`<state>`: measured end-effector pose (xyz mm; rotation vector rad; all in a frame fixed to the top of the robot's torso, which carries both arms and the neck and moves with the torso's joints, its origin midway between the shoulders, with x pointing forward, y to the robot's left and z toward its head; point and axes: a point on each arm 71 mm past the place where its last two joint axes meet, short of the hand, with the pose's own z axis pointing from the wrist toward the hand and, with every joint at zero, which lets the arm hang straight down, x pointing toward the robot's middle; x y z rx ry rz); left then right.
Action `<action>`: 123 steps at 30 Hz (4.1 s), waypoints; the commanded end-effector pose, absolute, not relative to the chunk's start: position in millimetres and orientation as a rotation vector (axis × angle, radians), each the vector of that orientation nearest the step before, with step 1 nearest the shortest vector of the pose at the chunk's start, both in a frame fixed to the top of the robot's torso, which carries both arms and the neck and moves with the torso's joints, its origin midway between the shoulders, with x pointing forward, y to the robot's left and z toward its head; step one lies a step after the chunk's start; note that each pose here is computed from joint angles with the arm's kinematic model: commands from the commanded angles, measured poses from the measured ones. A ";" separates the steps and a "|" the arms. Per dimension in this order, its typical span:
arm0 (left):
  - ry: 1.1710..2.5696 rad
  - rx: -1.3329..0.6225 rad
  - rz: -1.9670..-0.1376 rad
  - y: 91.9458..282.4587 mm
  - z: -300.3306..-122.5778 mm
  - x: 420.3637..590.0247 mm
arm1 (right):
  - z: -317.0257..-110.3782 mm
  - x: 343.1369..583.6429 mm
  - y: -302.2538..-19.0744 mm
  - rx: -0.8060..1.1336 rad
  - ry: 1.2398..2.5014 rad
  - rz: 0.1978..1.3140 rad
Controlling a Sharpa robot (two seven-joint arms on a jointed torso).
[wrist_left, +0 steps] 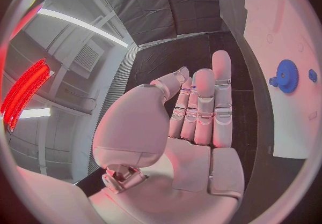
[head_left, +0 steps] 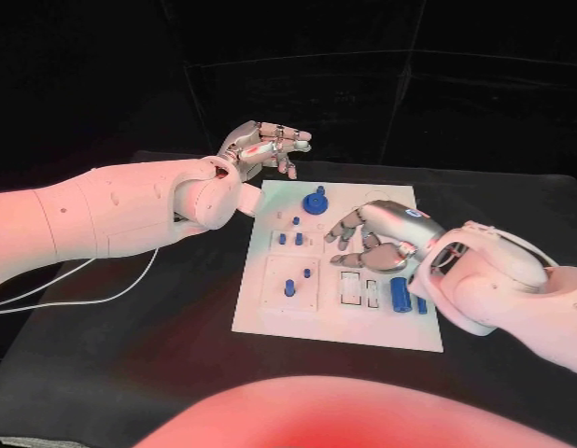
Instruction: Assemble the parts on the task board
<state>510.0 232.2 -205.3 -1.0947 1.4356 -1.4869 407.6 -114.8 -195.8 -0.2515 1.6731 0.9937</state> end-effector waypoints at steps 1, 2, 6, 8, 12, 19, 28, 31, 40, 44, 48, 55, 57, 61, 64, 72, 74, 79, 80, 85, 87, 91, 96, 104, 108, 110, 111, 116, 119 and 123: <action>1.438 -1.082 -1.499 232.3 -204.0 509.8 | -192.6 416.2 -142.5 0.051 1.720 1.039; 1.438 -1.083 -1.498 232.8 -204.0 509.7 | -193.4 417.6 -152.1 0.079 1.744 1.011; 1.437 -1.084 -1.495 234.7 -203.9 509.1 | -196.7 420.0 -181.8 0.142 1.808 0.892; 1.436 -1.084 -1.494 235.1 -203.8 509.0 | -199.2 420.6 -195.7 0.168 1.832 0.815; 1.436 -1.085 -1.494 235.8 -203.8 508.7 | -207.1 415.8 -215.4 0.180 1.858 0.668; 1.433 -1.086 -1.490 237.8 -203.8 508.5 | -225.2 402.4 -228.8 0.165 1.901 0.478; 1.441 -1.087 -1.492 237.5 -204.3 508.2 | -239.2 397.8 -221.4 0.131 1.917 0.417; 1.443 -1.086 -1.491 237.5 -204.4 508.2 | -240.8 397.7 -217.6 0.116 1.915 0.421; 1.442 -1.085 -1.491 237.8 -204.5 508.4 | -249.3 394.0 -208.3 0.074 1.957 0.428; 1.442 -1.085 -1.491 238.0 -204.4 508.3 | -253.4 392.1 -205.0 0.066 1.974 0.431; 1.441 -1.085 -1.489 238.9 -204.4 508.2 | -255.7 391.5 -202.2 0.059 1.980 0.432; 1.442 -1.085 -1.490 238.9 -204.4 508.1 | -260.2 392.1 -196.1 0.045 1.994 0.434; 1.442 -1.085 -1.490 238.9 -204.4 508.0 | -262.5 391.6 -193.8 0.040 2.003 0.434; 1.442 -1.086 -1.489 239.3 -204.4 508.0 | -267.0 390.5 -190.2 0.029 2.023 0.431; 1.442 -1.086 -1.489 239.6 -204.4 507.9 | -270.5 389.8 -188.5 0.022 2.039 0.425; 1.442 -1.086 -1.490 239.8 -204.2 507.5 | -275.6 391.2 -185.7 0.018 2.048 0.404; 1.442 -1.086 -1.490 239.9 -204.2 507.5 | -276.3 391.6 -184.8 0.017 2.049 0.403; 1.441 -1.086 -1.489 240.4 -204.1 507.4 | -276.8 392.0 -182.6 0.019 2.044 0.404; 1.441 -1.086 -1.489 240.5 -204.1 507.4 | -276.4 391.9 -182.3 0.022 2.039 0.407; 1.440 -1.086 -1.489 240.9 -204.1 507.4 | -269.9 390.6 -181.4 0.065 1.972 0.453; 1.440 -1.086 -1.488 240.8 -204.1 507.4 | -265.4 390.2 -180.8 0.097 1.922 0.497; 1.442 -1.085 -1.491 239.5 -204.1 507.4 | -256.8 388.4 -178.7 0.154 1.833 0.580; 1.443 -1.085 -1.492 239.1 -204.2 507.5 | -250.8 384.5 -174.6 0.182 1.795 0.634; 1.446 -1.084 -1.496 237.8 -204.2 507.4 | -257.8 383.8 -160.5 0.212 1.890 0.658; 1.447 -1.085 -1.497 237.3 -204.2 507.3 | -262.1 383.8 -150.4 0.207 1.942 0.663; 1.449 -1.085 -1.499 236.6 -204.2 507.1 | -264.1 383.8 -145.3 0.204 1.966 0.659; 1.450 -1.085 -1.500 236.3 -204.2 507.0 | -264.8 383.8 -143.3 0.202 1.975 0.656; 1.451 -1.085 -1.501 235.9 -204.2 506.9 | -267.5 384.2 -136.7 0.196 2.004 0.639; 1.451 -1.085 -1.500 236.1 -204.1 506.8 | -268.4 384.4 -133.9 0.191 2.014 0.632; 1.450 -1.085 -1.499 236.3 -204.1 506.9 | -268.9 384.6 -131.3 0.182 2.018 0.628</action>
